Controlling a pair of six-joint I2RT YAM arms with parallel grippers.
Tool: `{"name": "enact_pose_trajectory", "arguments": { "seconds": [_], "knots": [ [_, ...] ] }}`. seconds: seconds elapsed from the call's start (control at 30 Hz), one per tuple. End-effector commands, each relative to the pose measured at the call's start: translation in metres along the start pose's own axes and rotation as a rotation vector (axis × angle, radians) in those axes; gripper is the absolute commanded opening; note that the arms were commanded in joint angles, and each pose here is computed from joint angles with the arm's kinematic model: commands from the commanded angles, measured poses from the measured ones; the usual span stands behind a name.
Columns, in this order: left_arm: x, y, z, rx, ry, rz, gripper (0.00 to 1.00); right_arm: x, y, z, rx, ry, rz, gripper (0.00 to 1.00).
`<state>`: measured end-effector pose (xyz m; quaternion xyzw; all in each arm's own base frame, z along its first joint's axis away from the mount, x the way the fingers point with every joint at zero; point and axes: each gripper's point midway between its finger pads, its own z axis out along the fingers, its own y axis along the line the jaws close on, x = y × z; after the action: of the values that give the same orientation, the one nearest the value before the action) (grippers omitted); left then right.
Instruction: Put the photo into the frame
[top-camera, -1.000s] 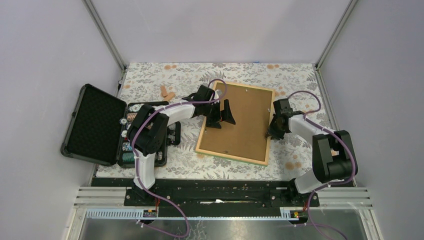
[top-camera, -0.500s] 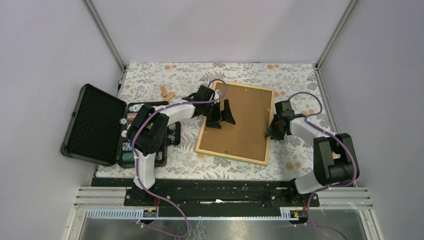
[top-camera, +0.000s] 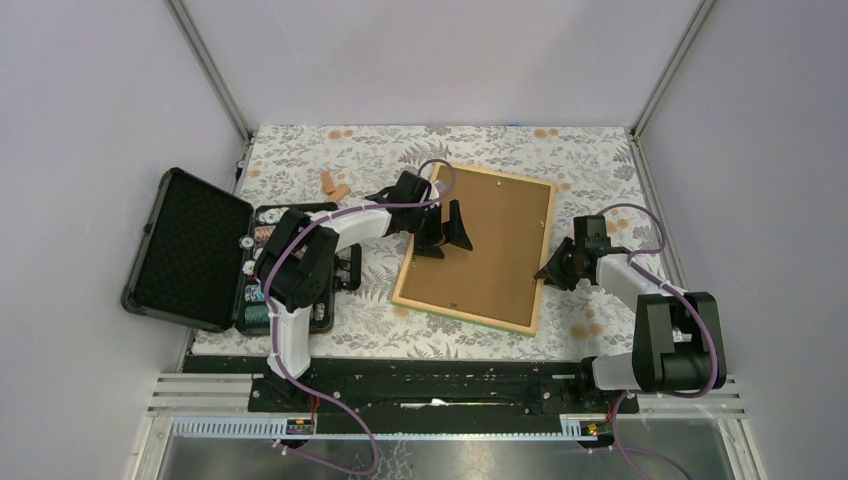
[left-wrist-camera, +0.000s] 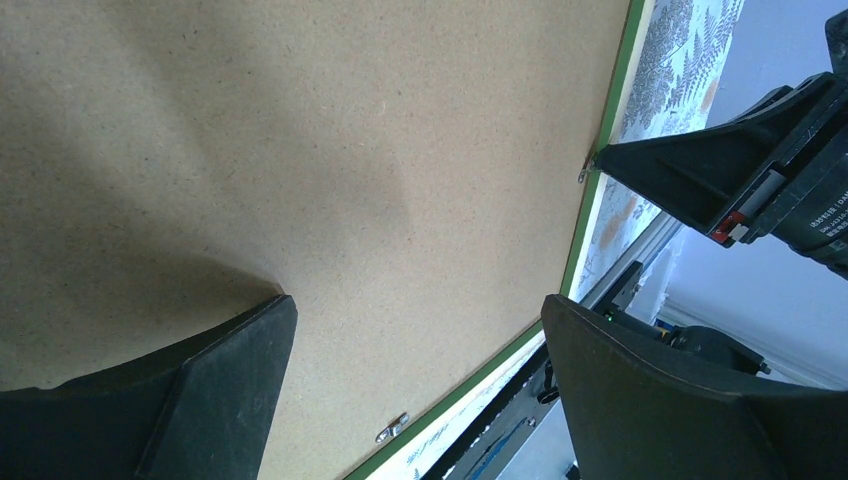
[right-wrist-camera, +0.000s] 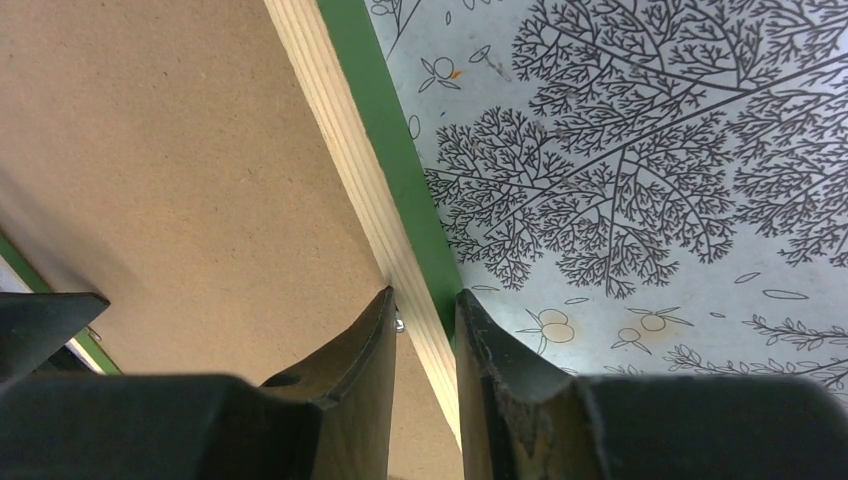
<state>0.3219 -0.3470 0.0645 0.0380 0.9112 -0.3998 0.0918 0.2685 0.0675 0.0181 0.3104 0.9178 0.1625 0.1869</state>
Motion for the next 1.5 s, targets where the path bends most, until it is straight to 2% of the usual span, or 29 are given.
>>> {"name": "enact_pose_trajectory", "arguments": {
  "seconds": [0.0,0.03,0.13,0.53,0.77,0.87,0.93,0.97,1.2,1.33,1.47],
  "knots": [
    [0.006,0.004,0.004,-0.001,0.022,-0.005,0.99,-0.005,0.017,-0.006,-0.045,0.041,-0.011,0.26],
    [0.006,0.003,0.004,0.003,0.023,-0.006,0.99,-0.007,0.018,-0.007,-0.04,0.047,-0.044,0.36],
    [0.007,0.001,0.004,0.012,0.026,-0.01,0.99,-0.013,0.02,-0.013,-0.029,0.045,-0.098,0.47],
    [0.008,-0.004,0.003,0.037,0.03,-0.021,0.99,0.002,0.001,0.001,0.105,0.117,-0.067,0.51],
    [0.008,-0.006,0.003,0.05,0.028,-0.028,0.99,0.011,-0.015,0.015,0.21,0.125,-0.053,0.37],
    [0.009,-0.005,0.004,0.049,0.032,-0.031,0.99,0.019,-0.02,0.023,0.21,0.12,-0.007,0.22],
    [0.009,-0.005,0.003,0.05,0.031,-0.031,0.99,0.026,-0.022,0.029,0.188,0.126,0.031,0.04],
    [0.009,-0.006,0.003,0.051,0.032,-0.031,0.99,0.028,-0.02,0.031,0.175,0.127,0.051,0.0],
    [0.009,-0.005,0.003,0.051,0.033,-0.032,0.99,0.017,-0.01,0.024,0.136,0.064,0.079,0.0],
    [0.011,-0.006,0.005,0.061,0.038,-0.04,0.99,0.003,-0.01,0.009,0.169,0.027,-0.003,0.0],
    [0.011,-0.006,0.005,0.065,0.04,-0.044,0.99,0.004,-0.019,0.002,0.23,0.094,-0.135,0.0]
  ]
}}
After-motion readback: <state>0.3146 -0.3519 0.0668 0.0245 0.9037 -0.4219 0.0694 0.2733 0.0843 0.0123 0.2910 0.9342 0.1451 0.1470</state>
